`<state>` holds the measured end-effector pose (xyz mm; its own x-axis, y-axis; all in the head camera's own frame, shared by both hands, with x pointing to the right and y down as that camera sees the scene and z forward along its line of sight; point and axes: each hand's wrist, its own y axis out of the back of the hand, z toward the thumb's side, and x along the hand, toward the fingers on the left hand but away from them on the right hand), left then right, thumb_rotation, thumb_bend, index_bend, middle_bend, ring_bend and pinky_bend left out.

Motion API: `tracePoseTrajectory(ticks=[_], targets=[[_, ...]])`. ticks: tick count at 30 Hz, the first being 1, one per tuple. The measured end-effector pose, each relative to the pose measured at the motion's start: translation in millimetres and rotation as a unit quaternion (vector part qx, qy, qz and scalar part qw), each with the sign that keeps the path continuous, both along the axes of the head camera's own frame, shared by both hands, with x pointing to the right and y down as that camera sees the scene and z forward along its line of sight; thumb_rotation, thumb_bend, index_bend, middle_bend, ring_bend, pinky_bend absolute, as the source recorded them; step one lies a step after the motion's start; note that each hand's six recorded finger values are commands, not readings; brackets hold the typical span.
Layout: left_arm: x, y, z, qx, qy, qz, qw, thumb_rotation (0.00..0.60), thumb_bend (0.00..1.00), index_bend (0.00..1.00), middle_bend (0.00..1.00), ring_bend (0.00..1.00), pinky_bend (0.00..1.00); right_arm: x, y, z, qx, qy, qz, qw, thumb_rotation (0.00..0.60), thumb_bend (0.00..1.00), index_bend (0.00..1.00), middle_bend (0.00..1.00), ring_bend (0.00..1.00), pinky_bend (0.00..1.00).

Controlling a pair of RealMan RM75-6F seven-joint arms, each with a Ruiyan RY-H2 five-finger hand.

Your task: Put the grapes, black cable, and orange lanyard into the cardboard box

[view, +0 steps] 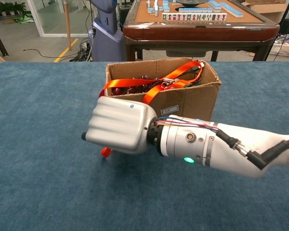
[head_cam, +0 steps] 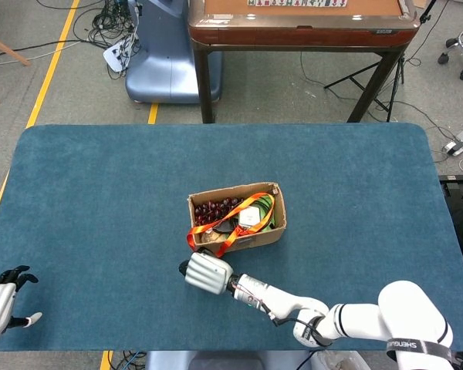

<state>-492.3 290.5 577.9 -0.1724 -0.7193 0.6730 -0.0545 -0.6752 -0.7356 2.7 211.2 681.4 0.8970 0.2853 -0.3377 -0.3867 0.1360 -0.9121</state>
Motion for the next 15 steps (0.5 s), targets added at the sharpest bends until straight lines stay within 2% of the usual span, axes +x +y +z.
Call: tracePoseTrajectory(ticks=[15], targets=[[0.4,-0.1,-0.7,0.002,0.002,0.000,1.0000,0.600,0.01,0.34,0.17,0.16,0.36,-4.2,-0.6,9.3,0.001,0.005,0.005,1.0000,0.600,0.26,0.47,0.96,0.95,1.00]])
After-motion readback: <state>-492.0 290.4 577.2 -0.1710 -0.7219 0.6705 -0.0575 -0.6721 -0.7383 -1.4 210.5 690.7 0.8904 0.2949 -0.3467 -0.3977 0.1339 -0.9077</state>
